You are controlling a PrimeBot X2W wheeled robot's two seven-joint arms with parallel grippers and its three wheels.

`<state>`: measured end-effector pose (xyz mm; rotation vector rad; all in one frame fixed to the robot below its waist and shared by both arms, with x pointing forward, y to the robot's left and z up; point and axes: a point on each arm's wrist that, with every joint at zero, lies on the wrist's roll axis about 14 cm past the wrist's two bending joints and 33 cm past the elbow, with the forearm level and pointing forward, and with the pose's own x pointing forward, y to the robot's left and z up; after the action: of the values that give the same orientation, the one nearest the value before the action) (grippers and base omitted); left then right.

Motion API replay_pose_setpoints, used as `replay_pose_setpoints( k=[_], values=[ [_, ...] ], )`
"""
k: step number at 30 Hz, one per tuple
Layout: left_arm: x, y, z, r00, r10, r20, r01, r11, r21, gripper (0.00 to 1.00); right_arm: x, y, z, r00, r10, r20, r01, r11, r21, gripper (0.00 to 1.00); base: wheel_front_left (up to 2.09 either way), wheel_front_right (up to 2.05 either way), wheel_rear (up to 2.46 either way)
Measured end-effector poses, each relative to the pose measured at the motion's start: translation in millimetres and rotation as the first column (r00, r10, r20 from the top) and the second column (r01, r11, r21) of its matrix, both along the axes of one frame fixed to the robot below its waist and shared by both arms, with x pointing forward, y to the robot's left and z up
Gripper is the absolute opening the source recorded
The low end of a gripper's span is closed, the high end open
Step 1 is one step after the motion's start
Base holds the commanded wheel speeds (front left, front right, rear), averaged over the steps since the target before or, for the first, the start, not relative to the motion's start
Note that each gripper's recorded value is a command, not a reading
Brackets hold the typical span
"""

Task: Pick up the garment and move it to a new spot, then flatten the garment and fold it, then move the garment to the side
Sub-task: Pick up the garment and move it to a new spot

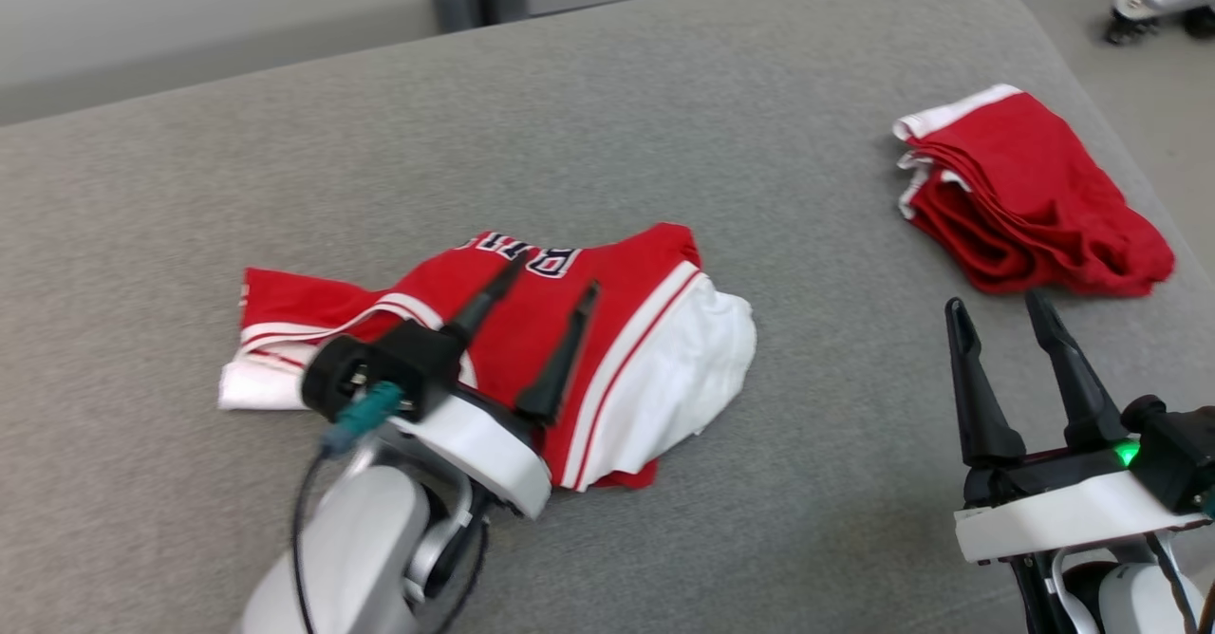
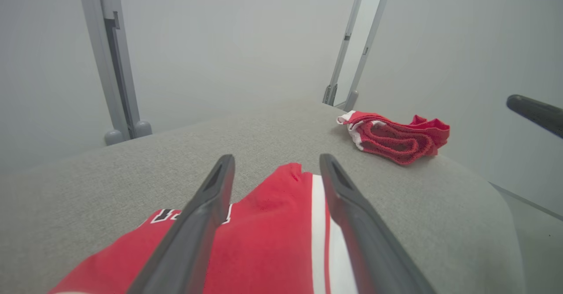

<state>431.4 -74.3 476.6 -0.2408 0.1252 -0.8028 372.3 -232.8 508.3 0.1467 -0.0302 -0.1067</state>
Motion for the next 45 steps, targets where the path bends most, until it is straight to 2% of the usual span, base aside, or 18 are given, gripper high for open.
replay_pose_setpoints(
  k=[3,5,9,14,18,25,36,45],
  values=[
    [19,36,14,0.989,0.143,0.034,-0.142,0.989,-0.034,1.0,7,8,5,0.999,0.031,0.011,-0.031,1.0,-0.007,1.0,0.0,0.0,0.0],
    [28,65,19,0.968,0.246,0.045,-0.244,0.969,-0.046,1.0,10,15,6,0.999,0.053,0.011,-0.053,0.999,-0.007,1.0,0.0,0.0,0.0],
    [34,125,25,0.91,0.411,0.06,-0.408,0.912,-0.049,1.0,14,28,9,0.995,0.095,0.013,-0.095,0.995,-0.008,1.0,0.0,0.0,0.0],
    [26,199,35,0.811,0.577,0.096,-0.577,0.816,-0.033,1.0,18,46,14,0.988,0.151,0.014,-0.151,0.988,-0.02,1.0,0.0,0.0,0.0],
    [10,244,42,0.743,0.659,0.114,-0.66,0.751,-0.036,1.0,20,60,20,0.981,0.192,0.025,-0.191,0.981,-0.021,1.0,0.0,0.0,0.0],
    [-24,290,66,0.673,0.723,0.154,-0.719,0.689,-0.092,1.0,14,71,22,0.974,0.225,0.016,-0.225,0.974,-0.025,1.0,0.0,0.0,0.0],
    [-77,291,66,0.662,0.732,0.161,-0.728,0.679,-0.092,1.0,-6,76,28,0.97,0.242,0.012,-0.242,0.97,-0.033,1.0,0.0,0.0,0.0],
    [-99,283,51,0.681,0.723,0.118,-0.725,0.688,-0.031,1.0,-20,75,30,0.97,0.242,0.002,-0.242,0.969,-0.043,1.0,0.0,0.0,0.0]
  ],
)
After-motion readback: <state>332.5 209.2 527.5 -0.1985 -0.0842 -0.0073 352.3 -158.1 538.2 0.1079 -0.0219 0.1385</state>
